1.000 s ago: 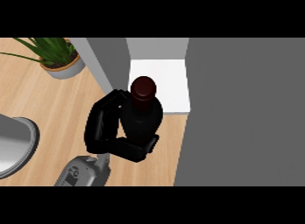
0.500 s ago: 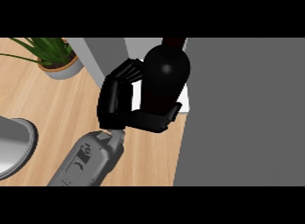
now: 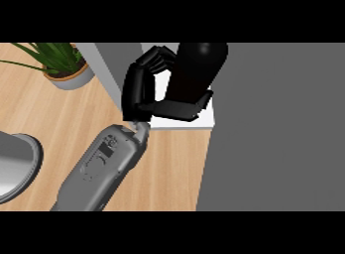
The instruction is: Pick up the wine, place it into the cabinet and close the cabinet
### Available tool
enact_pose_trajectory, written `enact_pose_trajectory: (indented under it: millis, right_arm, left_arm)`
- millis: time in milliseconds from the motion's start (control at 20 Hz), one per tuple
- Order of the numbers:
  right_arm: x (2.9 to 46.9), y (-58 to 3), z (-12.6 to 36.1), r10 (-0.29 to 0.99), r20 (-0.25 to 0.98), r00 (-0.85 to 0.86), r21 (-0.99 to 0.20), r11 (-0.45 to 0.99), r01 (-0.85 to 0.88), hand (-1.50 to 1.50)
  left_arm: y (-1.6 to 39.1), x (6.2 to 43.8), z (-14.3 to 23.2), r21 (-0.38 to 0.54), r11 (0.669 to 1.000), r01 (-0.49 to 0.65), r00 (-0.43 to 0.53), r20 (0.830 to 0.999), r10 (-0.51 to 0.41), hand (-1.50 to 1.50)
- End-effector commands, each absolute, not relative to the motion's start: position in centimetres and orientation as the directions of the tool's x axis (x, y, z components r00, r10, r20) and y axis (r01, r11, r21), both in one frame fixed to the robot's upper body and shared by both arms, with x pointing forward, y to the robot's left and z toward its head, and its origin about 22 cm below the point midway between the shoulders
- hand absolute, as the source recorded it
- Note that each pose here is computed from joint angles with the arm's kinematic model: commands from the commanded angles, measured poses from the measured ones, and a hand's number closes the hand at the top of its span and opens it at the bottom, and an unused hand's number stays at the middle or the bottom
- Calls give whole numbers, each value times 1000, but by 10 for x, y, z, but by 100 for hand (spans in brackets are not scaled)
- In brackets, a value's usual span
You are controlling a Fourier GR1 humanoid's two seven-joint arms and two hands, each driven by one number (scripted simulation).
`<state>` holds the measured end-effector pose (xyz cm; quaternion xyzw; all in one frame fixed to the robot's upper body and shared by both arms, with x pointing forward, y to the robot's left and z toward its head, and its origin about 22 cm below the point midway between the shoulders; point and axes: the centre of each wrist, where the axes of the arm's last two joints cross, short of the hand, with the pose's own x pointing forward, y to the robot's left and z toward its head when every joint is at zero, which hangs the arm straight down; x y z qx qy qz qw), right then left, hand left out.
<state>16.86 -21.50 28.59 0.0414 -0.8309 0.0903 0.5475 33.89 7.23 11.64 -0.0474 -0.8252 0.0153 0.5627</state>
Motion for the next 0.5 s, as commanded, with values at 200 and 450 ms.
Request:
enact_pose_trajectory:
  millis: [200,450]
  right_arm:
    - [155,-223,284,-25,906,-422,-86,966,-243,-150]
    - [159,-228,286,-9,909,-416,-97,967,-234,-150]
  left_arm:
    - [68,352,86,12,1000,27,-374,928,-1,150]
    - [69,354,78,41,999,30,-384,923,-27,150]
